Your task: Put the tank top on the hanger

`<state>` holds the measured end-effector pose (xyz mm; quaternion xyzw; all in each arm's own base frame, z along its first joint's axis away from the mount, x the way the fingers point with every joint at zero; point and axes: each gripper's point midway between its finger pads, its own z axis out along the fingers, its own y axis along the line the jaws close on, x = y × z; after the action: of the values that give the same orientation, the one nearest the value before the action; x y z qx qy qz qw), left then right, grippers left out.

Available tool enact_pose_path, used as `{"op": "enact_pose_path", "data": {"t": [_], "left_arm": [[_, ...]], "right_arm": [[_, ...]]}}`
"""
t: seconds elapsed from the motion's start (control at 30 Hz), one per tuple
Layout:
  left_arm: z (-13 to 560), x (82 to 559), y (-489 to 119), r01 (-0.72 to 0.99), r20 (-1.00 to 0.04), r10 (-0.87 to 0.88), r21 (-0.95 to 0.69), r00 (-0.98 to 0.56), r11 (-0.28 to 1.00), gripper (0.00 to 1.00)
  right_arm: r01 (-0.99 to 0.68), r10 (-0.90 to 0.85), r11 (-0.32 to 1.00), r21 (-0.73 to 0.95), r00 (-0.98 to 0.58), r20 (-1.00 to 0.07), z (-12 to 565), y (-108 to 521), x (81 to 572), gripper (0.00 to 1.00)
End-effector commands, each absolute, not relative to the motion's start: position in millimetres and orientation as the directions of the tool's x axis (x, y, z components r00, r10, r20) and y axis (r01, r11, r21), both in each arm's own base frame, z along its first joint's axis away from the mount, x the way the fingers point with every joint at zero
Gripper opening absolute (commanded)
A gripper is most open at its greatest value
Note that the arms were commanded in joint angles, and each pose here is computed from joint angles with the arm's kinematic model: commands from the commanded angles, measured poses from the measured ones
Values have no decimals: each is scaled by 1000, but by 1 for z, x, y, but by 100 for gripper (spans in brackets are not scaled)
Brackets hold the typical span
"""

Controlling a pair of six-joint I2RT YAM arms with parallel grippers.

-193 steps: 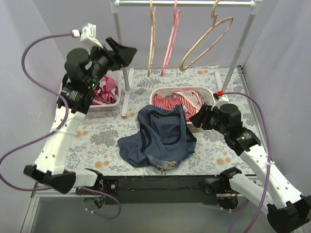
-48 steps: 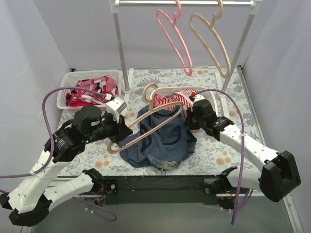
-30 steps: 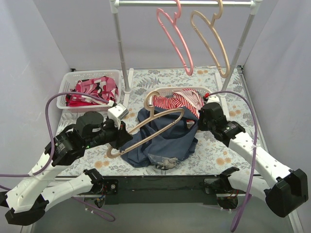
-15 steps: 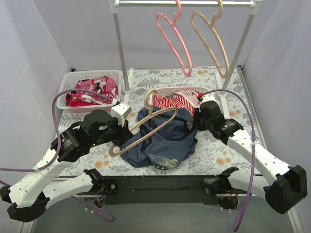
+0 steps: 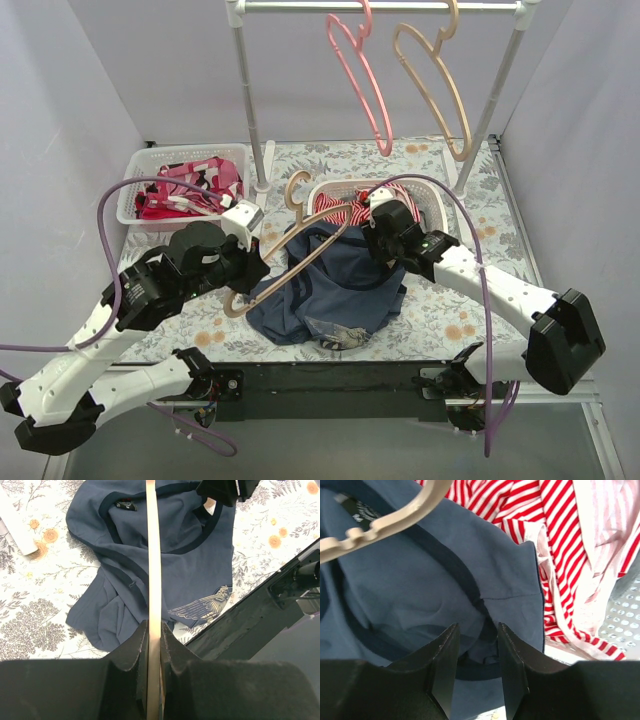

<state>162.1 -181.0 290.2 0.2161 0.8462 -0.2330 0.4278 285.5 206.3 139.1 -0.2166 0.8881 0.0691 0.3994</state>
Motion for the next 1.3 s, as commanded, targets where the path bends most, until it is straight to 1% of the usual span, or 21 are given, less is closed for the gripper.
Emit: {"op": "enact_pose_path", "data": {"t": [0.0, 0.17, 0.3, 0.37, 0.4, 0.47, 0.5, 0.53, 0.57, 0.8, 0.93, 1.17, 1.27], "left_arm": [[305, 152, -178, 577, -835, 135, -243, -533, 780, 0], [306, 142, -182, 610, -832, 134, -276, -539, 743, 0], [300, 140, -181, 613, -826, 141, -279, -546, 740, 0], [300, 139, -181, 613, -826, 141, -279, -546, 740, 0], [299, 139, -180, 612, -826, 139, -280, -547, 740, 0], [298, 138, -179, 612, -824, 144, -277, -548, 741, 0], [298, 137, -178, 612, -824, 144, -277, -548, 741, 0], [299, 136, -177, 613, -826, 142, -278, -545, 739, 0], [299, 131, -179, 629, -822, 148, -291, -550, 721, 0], [304, 117, -180, 673, -830, 149, -316, -537, 669, 0], [296, 115, -178, 670, -817, 168, -314, -551, 673, 0], [288, 116, -186, 685, -805, 194, -318, -560, 655, 0], [288, 119, -194, 701, -810, 205, -315, -550, 639, 0]], "right_arm": [[-411, -366, 900, -146, -532, -764, 156, 201, 305, 45], [-381, -416, 896, -229, -533, -737, 148, 189, 310, 45], [-425, -435, 880, -212, -541, -720, 140, 197, 309, 44], [-459, -443, 868, -189, -544, -713, 135, 203, 305, 41], [-458, -439, 869, -184, -547, -713, 134, 204, 306, 32], [-449, -435, 874, -187, -550, -713, 135, 203, 306, 17], [-446, -430, 876, -183, -551, -715, 136, 203, 306, 7], [-447, -425, 877, -175, -552, -718, 139, 204, 305, 3], [-432, -399, 888, -157, -554, -730, 145, 204, 306, 1], [-394, -251, 919, -17, -552, -796, 195, 209, 306, 1], [-386, -185, 921, 57, -560, -808, 215, 211, 304, 1], [-405, -150, 908, 112, -560, -815, 236, 211, 297, 1], [-439, -141, 887, 144, -553, -821, 246, 215, 289, 1]]}}
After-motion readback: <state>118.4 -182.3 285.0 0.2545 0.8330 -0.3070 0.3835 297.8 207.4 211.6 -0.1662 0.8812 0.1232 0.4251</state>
